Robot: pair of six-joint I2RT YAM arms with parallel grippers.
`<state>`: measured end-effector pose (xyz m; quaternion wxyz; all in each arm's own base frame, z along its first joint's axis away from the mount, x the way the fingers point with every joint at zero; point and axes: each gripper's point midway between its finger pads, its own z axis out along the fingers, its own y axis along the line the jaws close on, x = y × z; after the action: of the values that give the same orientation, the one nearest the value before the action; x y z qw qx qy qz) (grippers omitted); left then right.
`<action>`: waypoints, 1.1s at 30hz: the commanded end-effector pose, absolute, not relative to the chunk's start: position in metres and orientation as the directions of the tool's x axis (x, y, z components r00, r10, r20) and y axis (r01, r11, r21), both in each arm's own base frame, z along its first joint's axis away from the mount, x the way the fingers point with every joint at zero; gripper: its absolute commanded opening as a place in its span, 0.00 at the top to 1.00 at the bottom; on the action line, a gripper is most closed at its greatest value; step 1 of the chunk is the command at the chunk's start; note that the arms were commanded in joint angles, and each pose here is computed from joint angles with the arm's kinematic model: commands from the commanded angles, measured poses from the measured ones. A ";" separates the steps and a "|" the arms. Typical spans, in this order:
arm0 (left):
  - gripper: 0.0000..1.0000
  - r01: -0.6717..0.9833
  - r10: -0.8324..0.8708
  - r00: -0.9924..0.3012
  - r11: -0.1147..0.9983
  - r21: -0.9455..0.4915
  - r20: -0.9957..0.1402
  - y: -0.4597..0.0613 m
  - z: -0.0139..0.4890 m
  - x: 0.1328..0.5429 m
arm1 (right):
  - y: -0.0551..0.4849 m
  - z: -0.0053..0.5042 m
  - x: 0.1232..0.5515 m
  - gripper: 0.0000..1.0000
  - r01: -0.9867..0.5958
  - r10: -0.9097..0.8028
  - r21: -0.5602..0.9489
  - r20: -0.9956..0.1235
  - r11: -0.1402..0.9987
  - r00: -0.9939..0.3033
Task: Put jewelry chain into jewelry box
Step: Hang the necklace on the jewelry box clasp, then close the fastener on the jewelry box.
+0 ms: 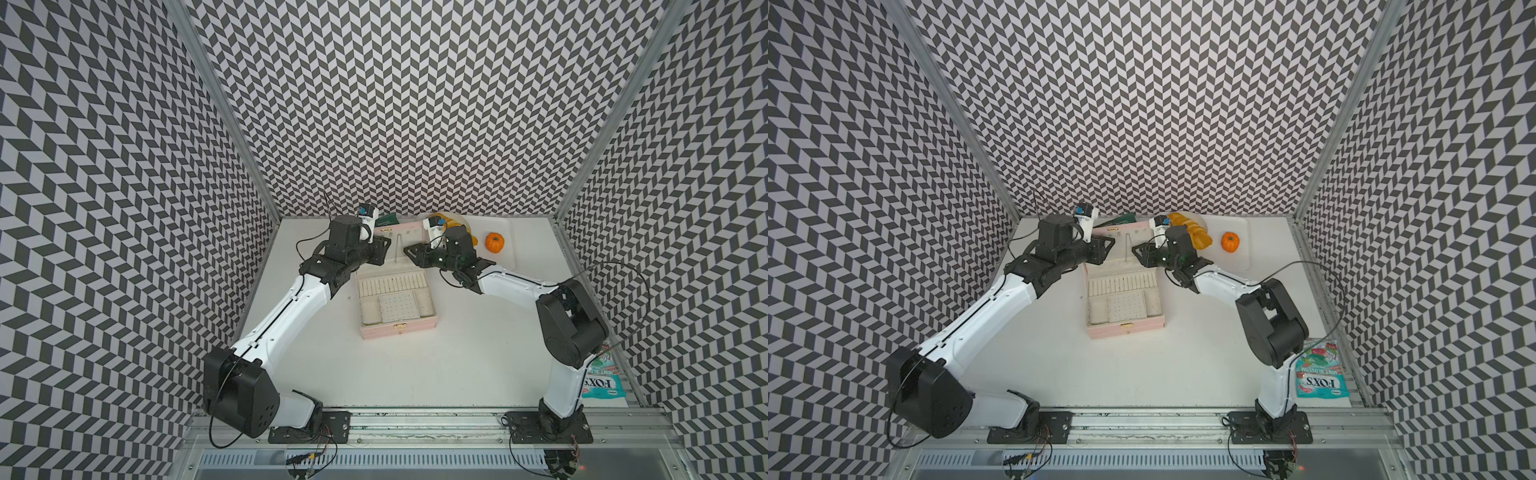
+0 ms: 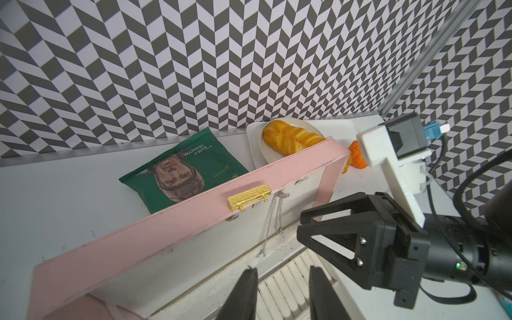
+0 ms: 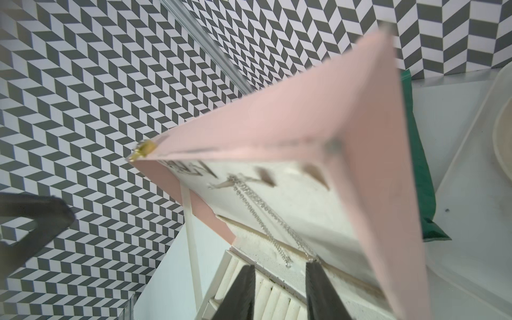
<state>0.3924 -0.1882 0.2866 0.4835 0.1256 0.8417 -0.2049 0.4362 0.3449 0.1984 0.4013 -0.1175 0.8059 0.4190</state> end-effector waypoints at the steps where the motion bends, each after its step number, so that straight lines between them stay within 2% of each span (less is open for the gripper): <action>1: 0.61 0.383 -0.011 -0.489 0.896 -0.226 -0.872 -0.176 0.290 0.379 | 0.340 0.232 0.425 0.64 -0.574 0.124 0.511 -0.806 0.640 -0.579; 3: 0.58 0.370 -0.026 -0.481 0.900 -0.229 -0.876 -0.169 0.289 0.368 | 0.333 0.242 0.424 0.63 -0.590 0.085 0.442 -0.841 0.675 -0.534; 7: 0.43 0.354 -0.053 -0.470 0.903 -0.244 -0.881 -0.157 0.281 0.344 | 0.320 0.270 0.427 0.62 -0.626 -0.019 0.257 -0.917 0.736 -0.399; 11: 0.15 0.338 -0.082 -0.463 0.904 -0.262 -0.882 -0.147 0.272 0.325 | 0.320 0.300 0.429 0.57 -0.674 -0.173 -0.001 -0.967 0.738 -0.188; 12: 0.02 0.334 -0.090 -0.465 0.904 -0.268 -0.881 -0.146 0.270 0.321 | 0.324 0.304 0.429 0.55 -0.687 -0.214 -0.066 -0.968 0.724 -0.133; 13: 0.00 0.331 -0.096 -0.466 0.903 -0.275 -0.879 -0.145 0.268 0.318 | 0.328 0.307 0.428 0.53 -0.700 -0.257 -0.128 -0.963 0.702 -0.083; 15: 0.00 0.329 -0.107 -0.472 0.899 -0.288 -0.875 -0.143 0.263 0.312 | 0.334 0.313 0.430 0.50 -0.713 -0.330 -0.236 -0.944 0.660 0.006; 18: 0.00 0.328 -0.115 -0.480 0.896 -0.300 -0.869 -0.141 0.256 0.305 | 0.344 0.316 0.430 0.39 -0.731 -0.422 -0.377 -0.896 0.568 0.135; 21: 0.00 0.324 -0.118 -0.484 0.896 -0.303 -0.867 -0.139 0.250 0.299 | 0.350 0.318 0.438 0.28 -0.720 -0.469 -0.441 -0.865 0.537 0.180; 27: 0.00 0.324 -0.112 -0.479 0.899 -0.295 -0.871 -0.137 0.250 0.297 | 0.360 0.305 0.449 0.23 -0.737 -0.567 -0.510 -0.796 0.444 0.209; 33: 0.00 0.327 -0.109 -0.482 0.898 -0.294 -0.870 -0.137 0.249 0.296 | 0.359 0.287 0.458 0.24 -0.720 -0.648 -0.575 -0.726 0.388 0.231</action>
<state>0.2959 -0.1391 0.2408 0.4913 0.0684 0.8415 -0.2141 0.4552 0.3575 0.2885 0.5600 -0.5274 0.6358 0.0627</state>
